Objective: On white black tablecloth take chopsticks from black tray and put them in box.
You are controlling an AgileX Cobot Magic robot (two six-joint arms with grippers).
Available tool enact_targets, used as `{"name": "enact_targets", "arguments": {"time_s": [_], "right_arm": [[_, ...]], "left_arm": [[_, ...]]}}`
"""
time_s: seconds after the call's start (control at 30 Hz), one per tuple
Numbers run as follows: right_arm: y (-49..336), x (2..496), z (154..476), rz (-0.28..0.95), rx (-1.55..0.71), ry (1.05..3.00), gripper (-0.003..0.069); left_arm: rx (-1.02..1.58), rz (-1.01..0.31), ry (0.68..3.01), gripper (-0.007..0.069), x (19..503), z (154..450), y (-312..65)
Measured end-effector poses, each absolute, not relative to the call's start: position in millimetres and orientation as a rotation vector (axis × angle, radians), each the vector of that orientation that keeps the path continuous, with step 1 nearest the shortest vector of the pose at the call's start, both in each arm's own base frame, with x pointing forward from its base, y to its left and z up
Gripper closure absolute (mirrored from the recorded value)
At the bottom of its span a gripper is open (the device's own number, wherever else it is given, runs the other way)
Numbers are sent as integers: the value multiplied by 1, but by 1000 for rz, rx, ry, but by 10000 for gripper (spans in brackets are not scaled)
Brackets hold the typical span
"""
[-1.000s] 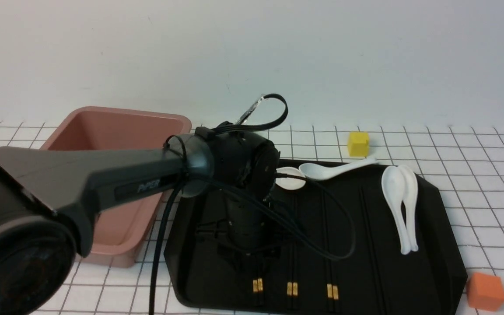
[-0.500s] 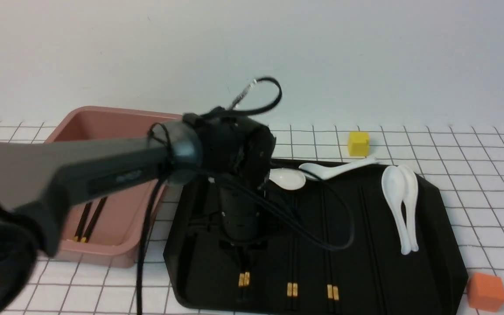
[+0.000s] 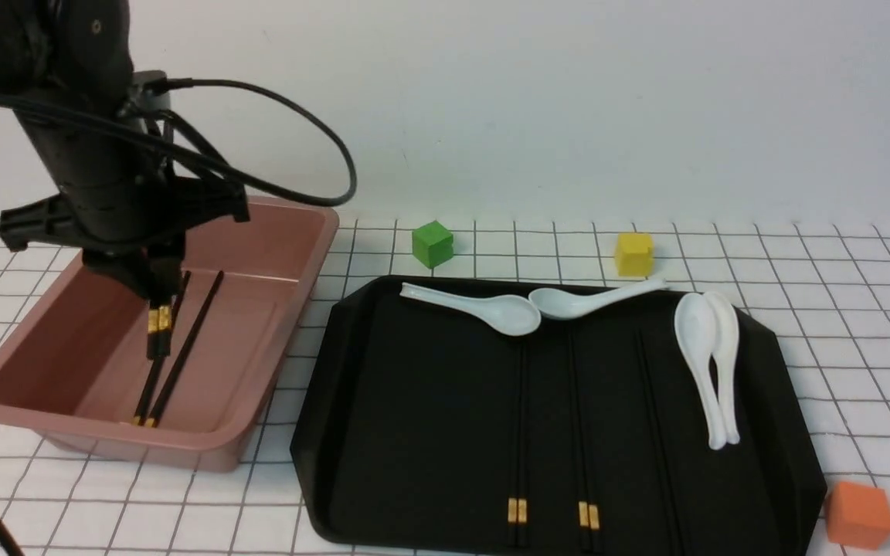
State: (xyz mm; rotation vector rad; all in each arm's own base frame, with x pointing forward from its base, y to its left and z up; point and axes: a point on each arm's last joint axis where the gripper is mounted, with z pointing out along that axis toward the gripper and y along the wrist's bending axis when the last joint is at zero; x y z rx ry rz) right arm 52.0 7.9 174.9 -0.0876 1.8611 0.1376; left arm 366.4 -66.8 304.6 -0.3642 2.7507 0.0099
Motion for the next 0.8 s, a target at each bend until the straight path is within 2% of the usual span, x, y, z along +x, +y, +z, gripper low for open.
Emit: {"name": "enact_targets", "arguments": {"time_s": [0.17,0.23,0.27,0.33,0.43,0.57,0.7,0.77,0.8], "right_arm": [[8,52,175,138,-88,1861,419],[8,52,175,138,-88,1861,419],[8,52,175,138,-88,1861,419],[8,52,175,138,-88,1861,419],[8,52,175,138,-88,1861,419],[8,52,175,138,-88,1861,419],[8,52,175,138,-88,1861,419],[8,52,175,138,-88,1861,419],[8,52,175,138,-88,1861,419]], "left_arm": [[-287,45,2809,477,393,258,-67],[-280,56,2834,443,399,242,-69],[-277,64,2858,403,403,230,-70],[-279,81,2894,358,405,219,-70],[-282,105,2938,339,403,214,-69],[-260,112,2938,444,391,237,-67],[-253,54,2825,622,361,299,-61],[-254,-4,2745,638,334,327,-57],[-253,-7,2737,638,331,329,-56]]}}
